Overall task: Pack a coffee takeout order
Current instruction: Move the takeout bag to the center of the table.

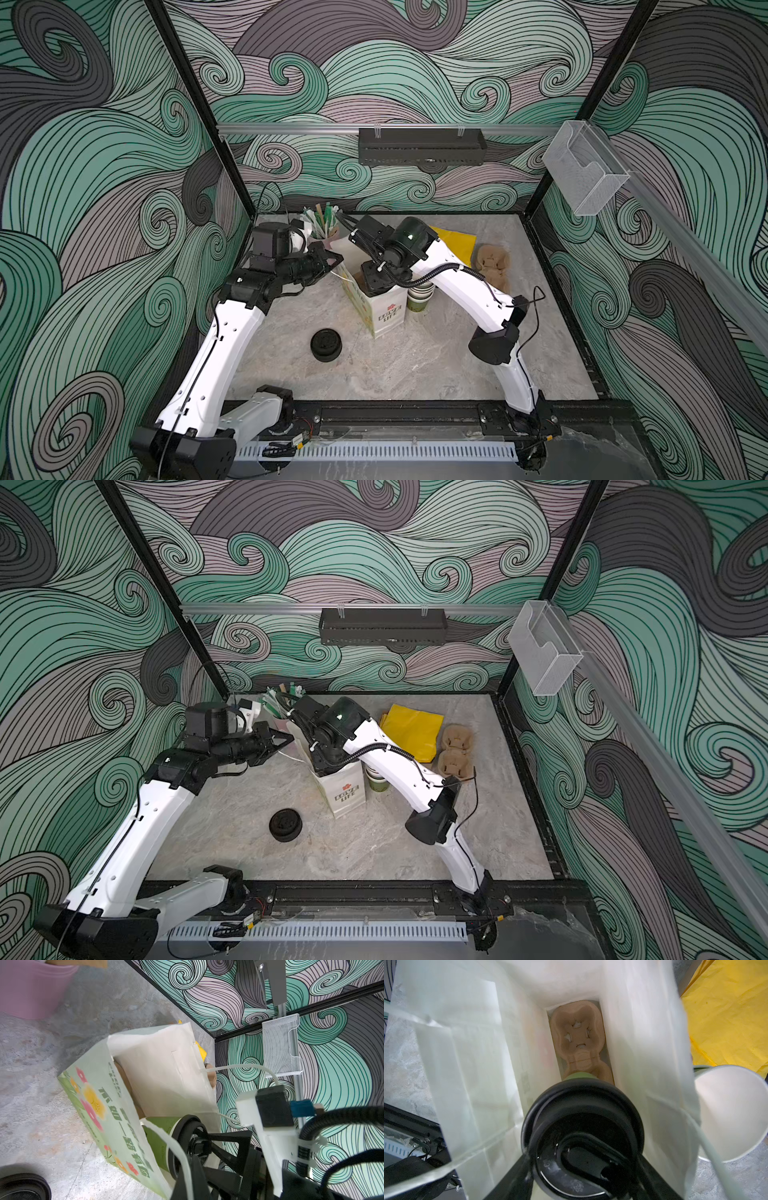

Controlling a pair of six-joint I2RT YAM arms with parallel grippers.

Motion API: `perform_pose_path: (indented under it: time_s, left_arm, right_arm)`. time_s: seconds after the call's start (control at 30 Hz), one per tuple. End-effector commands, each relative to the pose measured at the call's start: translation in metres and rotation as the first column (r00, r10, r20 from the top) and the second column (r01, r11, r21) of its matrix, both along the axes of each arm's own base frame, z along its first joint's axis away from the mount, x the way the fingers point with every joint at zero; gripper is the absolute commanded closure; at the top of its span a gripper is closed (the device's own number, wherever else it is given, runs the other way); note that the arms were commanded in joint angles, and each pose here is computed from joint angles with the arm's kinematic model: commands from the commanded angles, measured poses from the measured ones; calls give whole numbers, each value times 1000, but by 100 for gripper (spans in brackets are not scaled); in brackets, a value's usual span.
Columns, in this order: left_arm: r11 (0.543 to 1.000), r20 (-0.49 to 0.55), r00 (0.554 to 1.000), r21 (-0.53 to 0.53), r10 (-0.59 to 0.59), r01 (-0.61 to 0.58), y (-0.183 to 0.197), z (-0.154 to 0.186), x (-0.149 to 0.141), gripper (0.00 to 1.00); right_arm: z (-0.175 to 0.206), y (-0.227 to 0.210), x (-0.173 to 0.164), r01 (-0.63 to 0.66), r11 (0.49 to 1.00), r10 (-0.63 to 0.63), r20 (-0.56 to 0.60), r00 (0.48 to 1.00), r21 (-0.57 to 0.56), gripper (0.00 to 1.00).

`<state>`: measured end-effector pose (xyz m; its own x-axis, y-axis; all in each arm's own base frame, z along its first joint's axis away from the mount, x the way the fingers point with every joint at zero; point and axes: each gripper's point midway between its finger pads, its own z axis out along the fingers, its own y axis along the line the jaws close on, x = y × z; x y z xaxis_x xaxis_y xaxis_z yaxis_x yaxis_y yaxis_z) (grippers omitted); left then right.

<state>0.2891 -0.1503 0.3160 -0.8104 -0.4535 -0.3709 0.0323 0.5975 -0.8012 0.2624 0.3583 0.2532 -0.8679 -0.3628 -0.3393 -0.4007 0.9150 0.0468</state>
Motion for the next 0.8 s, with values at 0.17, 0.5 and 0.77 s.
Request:
perform_pose_path:
  time_s: [0.17, 0.5, 0.77]
  left_arm:
    - [998, -23, 998, -45, -53, 52, -7, 3, -27, 100]
    - [999, -21, 999, -25, -34, 33, -3, -1, -27, 99]
    - [1000, -16, 1000, -7, -16, 16, 0, -2, -23, 75]
  right_arm:
    - [1, -8, -18, -44, 998, 43, -32, 999, -34, 43]
    - [-14, -3, -10, -50, 997, 48, -47, 998, -62, 42]
    - [-27, 1, -11, -62, 995, 56, -84, 995, -75, 42]
